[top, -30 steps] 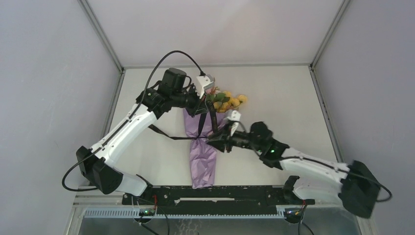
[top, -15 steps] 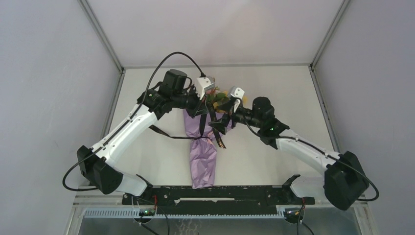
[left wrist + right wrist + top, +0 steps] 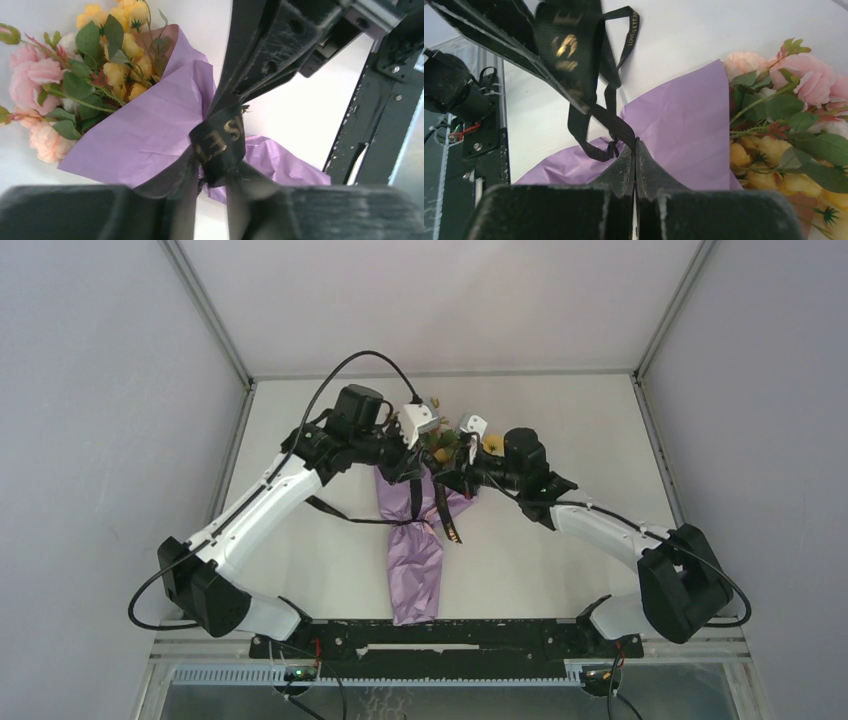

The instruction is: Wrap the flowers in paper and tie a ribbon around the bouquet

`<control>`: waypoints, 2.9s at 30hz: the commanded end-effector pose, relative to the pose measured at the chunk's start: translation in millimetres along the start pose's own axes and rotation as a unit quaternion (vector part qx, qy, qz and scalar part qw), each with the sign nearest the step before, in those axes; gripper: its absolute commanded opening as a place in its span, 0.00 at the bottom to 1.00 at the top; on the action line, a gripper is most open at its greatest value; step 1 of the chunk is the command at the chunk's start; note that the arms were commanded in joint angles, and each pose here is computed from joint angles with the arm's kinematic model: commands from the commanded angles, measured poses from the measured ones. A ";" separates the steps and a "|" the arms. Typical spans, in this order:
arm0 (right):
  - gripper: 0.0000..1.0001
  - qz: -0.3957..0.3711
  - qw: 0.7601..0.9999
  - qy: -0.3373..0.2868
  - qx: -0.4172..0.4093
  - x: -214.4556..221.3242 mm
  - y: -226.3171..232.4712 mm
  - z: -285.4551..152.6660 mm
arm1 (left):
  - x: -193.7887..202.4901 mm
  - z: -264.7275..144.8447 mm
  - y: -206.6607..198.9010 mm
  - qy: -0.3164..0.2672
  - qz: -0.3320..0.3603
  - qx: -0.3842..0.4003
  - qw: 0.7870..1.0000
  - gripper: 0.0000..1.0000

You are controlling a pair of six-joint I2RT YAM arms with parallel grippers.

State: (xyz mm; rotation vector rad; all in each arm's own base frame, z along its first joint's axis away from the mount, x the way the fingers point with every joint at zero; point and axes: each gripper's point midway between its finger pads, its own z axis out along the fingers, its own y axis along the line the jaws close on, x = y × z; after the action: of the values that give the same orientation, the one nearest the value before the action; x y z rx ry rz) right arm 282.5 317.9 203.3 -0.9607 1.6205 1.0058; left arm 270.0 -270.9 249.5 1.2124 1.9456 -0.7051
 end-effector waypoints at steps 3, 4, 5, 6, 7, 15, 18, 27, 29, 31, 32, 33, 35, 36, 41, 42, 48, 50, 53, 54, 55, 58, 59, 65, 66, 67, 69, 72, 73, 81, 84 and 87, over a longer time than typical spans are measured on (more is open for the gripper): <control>0.00 -0.016 0.999 -0.033 0.002 -38.4 7.1 -24.4 | 63.3 -19.9 22.0 0.106 0.122 -0.041 0.986 0.68; 0.00 -0.014 0.999 -0.030 0.006 -38.0 6.2 -27.2 | 91.1 -23.3 34.2 0.145 0.143 -0.055 0.978 0.70; 0.00 -0.013 0.999 -0.029 0.010 -38.2 5.1 -29.7 | 113.2 -26.8 44.6 0.174 0.167 -0.063 0.968 0.72; 0.00 -0.012 0.999 -0.029 0.013 -38.7 4.6 -31.7 | 132.1 -29.4 55.8 0.199 0.185 -0.073 0.960 0.73; 0.00 -0.011 0.999 -0.029 0.019 -39.1 2.7 -33.7 | 146.6 -30.1 67.6 0.216 0.197 -0.086 0.952 0.74; 0.00 0.003 0.999 -0.030 0.035 -37.7 -2.8 -41.7 | 223.4 -0.8 102.7 0.277 0.259 -0.090 0.921 0.77; 0.00 0.001 0.999 -0.034 0.042 -39.5 -4.0 -48.4 | 224.2 11.7 116.7 0.276 0.245 -0.113 0.923 0.77; 0.00 0.106 0.979 -0.078 0.158 -31.5 -57.2 -118.1 | 247.3 4.8 129.2 0.330 0.217 -0.143 0.908 0.00; 0.00 0.172 0.958 -0.093 0.209 -12.6 -82.7 -145.6 | 253.1 -3.9 128.1 0.337 0.200 -0.154 0.907 0.00; 0.00 0.266 0.913 -0.127 0.283 12.9 -114.8 -184.3 | 262.8 -12.6 127.4 0.351 0.181 -0.170 0.903 0.00; 0.00 0.309 0.886 -0.134 0.318 31.0 -127.2 -200.0 | 267.9 -16.5 127.6 0.359 0.173 -0.176 0.900 0.00; 0.00 0.341 0.867 -0.138 0.337 50.9 -134.1 -211.1 | 273.9 -20.6 127.3 0.369 0.165 -0.182 0.896 0.00; 0.00 0.388 0.831 -0.158 0.365 81.1 -143.3 -232.2 | 284.6 -26.9 125.8 0.384 0.154 -0.189 0.891 0.00; 0.00 0.409 0.814 -0.168 0.377 95.4 -144.6 -240.9 | 287.7 -29.8 124.7 0.387 0.148 -0.191 0.890 0.00; 0.00 0.447 0.749 -0.216 0.439 130.9 -146.7 -283.5 | 290.5 -42.6 118.5 0.374 0.139 -0.207 0.893 0.00; 0.00 0.448 0.740 -0.224 0.449 133.8 -147.1 -291.4 | 290.0 -46.3 119.4 0.369 0.138 -0.216 0.893 0.00; 0.00 0.463 0.706 -0.266 0.465 138.5 -148.6 -322.1 | 294.2 -64.4 131.0 0.366 0.113 -0.250 0.889 0.00; 0.00 0.463 0.706 -0.268 0.464 137.8 -149.2 -322.5 | 296.0 -67.0 131.7 0.369 0.109 -0.254 0.888 0.00; 0.00 0.464 0.708 -0.265 0.462 137.5 -148.4 -320.2 | 290.7 -66.1 128.3 0.354 0.102 -0.251 0.895 0.00; 0.00 0.462 0.713 -0.260 0.459 136.7 -147.6 -317.2 | 285.3 -65.1 124.5 0.343 0.095 -0.245 0.902 0.00; 0.00 0.460 0.720 -0.249 0.456 135.9 -146.0 -311.2 | 279.3 -62.8 119.5 0.330 0.085 -0.235 0.910 0.00; 0.00 0.443 0.753 -0.198 0.444 130.9 -138.6 -284.0 | 253.1 -56.5 104.8 0.291 0.059 -0.208 0.932 0.00; 0.00 0.434 0.770 -0.177 0.433 126.2 -133.2 -269.5 | 243.3 -54.4 99.0 0.280 0.053 -0.199 0.938 0.00; 0.04 0.385 0.828 -0.098 0.397 110.0 -91.9 -214.8 | 191.3 -42.6 42.8 0.243 0.052 -0.110 0.963 0.00; 0.08 0.385 0.833 -0.078 0.390 112.8 -80.9 -207.5 | 181.1 -41.6 33.6 0.232 0.054 -0.097 0.966 0.00; 0.15 0.380 0.844 -0.064 0.374 110.8 -69.0 -197.7 | 171.5 -40.7 22.7 0.219 0.055 -0.078 0.971 0.00; 0.30 0.379 0.861 -0.035 0.338 109.7 -44.8 -180.5 | 154.2 -40.6 4.0 0.196 0.059 -0.048 0.978 0.00; 0.44 0.368 0.878 0.026 0.306 109.1 -10.5 -167.5 | 130.3 -41.6 -15.4 0.168 0.054 -0.017 0.984 0.00; 0.46 0.356 0.882 0.043 0.307 107.0 -2.7 -167.5 | 125.1 -41.7 -19.8 0.162 0.053 -0.011 0.985 0.00; 0.55 0.155 0.966 -0.002 0.207 22.7 42.5 -141.4 | 105.2 -32.8 -37.6 0.118 0.045 0.015 0.992 0.00; 0.57 0.065 0.994 -0.036 0.086 -7.4 72.6 -112.9 | 97.7 -31.8 -27.5 0.110 0.021 -0.022 0.993 0.02; 0.58 -0.003 0.997 -0.069 -0.017 -28.2 92.4 -89.4 | 102.1 -40.1 -21.9 0.134 -0.010 -0.053 0.989 0.02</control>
State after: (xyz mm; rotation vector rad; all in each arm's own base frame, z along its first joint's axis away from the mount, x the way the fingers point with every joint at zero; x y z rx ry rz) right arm 178.9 227.6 211.3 -0.5873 1.8857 0.9580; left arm 199.2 -195.4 164.5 1.4256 2.1668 -0.4903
